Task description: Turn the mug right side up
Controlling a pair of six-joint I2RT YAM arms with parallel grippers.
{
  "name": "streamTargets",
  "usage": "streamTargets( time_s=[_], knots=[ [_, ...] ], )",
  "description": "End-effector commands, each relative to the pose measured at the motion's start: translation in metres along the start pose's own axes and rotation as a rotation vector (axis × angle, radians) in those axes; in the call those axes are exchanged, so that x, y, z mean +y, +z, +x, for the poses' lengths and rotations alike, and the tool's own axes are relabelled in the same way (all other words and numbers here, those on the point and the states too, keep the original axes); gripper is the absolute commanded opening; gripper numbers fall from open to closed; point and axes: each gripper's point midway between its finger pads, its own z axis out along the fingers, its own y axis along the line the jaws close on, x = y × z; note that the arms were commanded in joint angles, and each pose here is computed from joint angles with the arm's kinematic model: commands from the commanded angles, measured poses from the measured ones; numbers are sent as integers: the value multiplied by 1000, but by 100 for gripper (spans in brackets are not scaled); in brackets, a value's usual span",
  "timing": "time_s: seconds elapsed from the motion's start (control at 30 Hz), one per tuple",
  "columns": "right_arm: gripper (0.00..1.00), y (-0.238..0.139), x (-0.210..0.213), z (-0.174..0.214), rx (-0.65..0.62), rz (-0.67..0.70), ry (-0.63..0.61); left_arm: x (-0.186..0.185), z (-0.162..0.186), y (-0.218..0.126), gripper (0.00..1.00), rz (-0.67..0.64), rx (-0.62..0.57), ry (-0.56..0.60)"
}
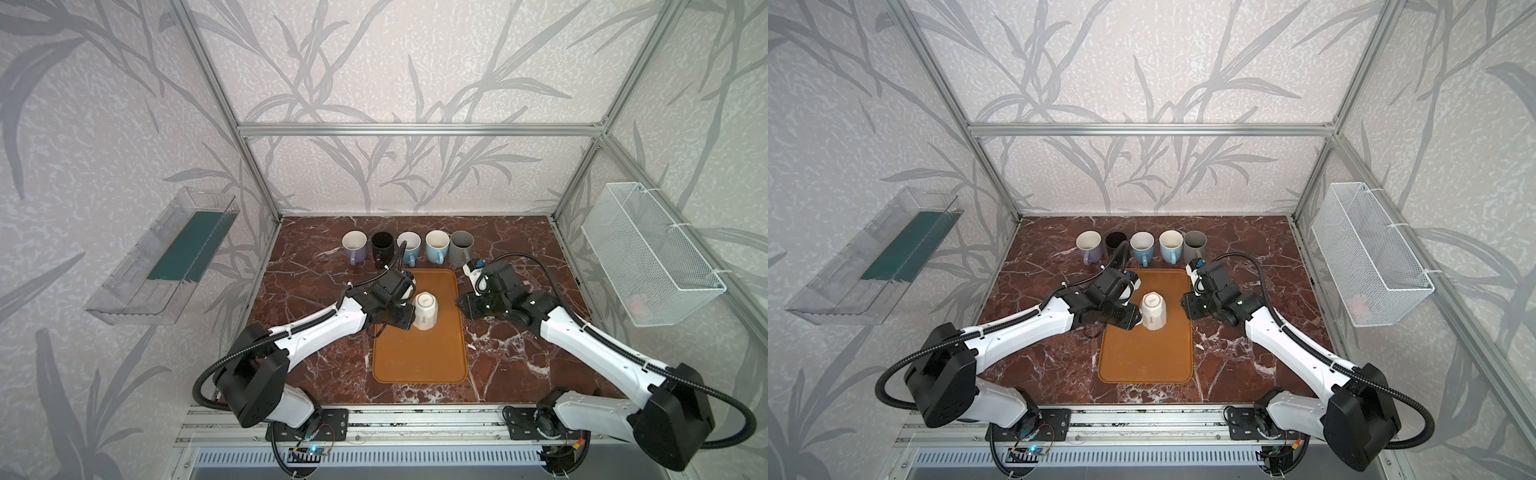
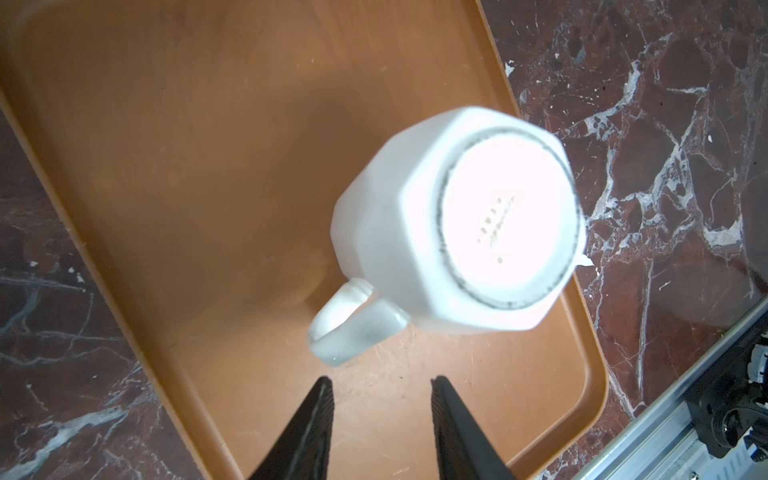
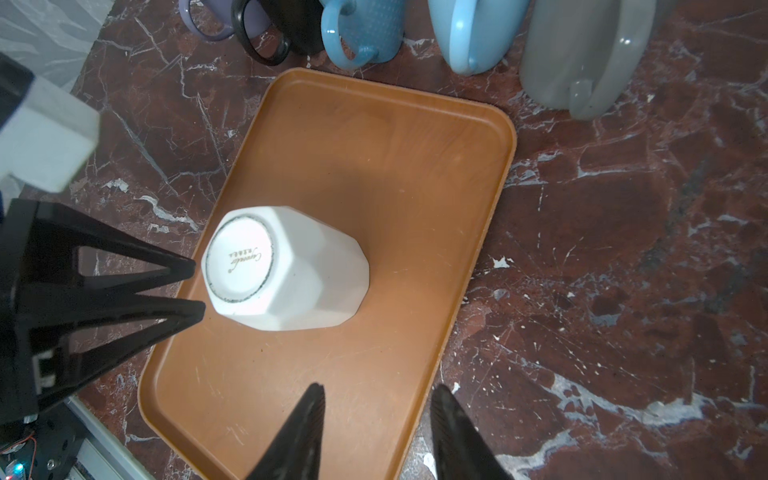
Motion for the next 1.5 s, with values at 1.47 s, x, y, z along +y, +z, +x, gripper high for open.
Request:
streamTargets(
  time_s=[1.47],
  knots=[
    [48,-12,-5,3,-9,34,5,-15,-1,31,32,12,2,265]
  ],
)
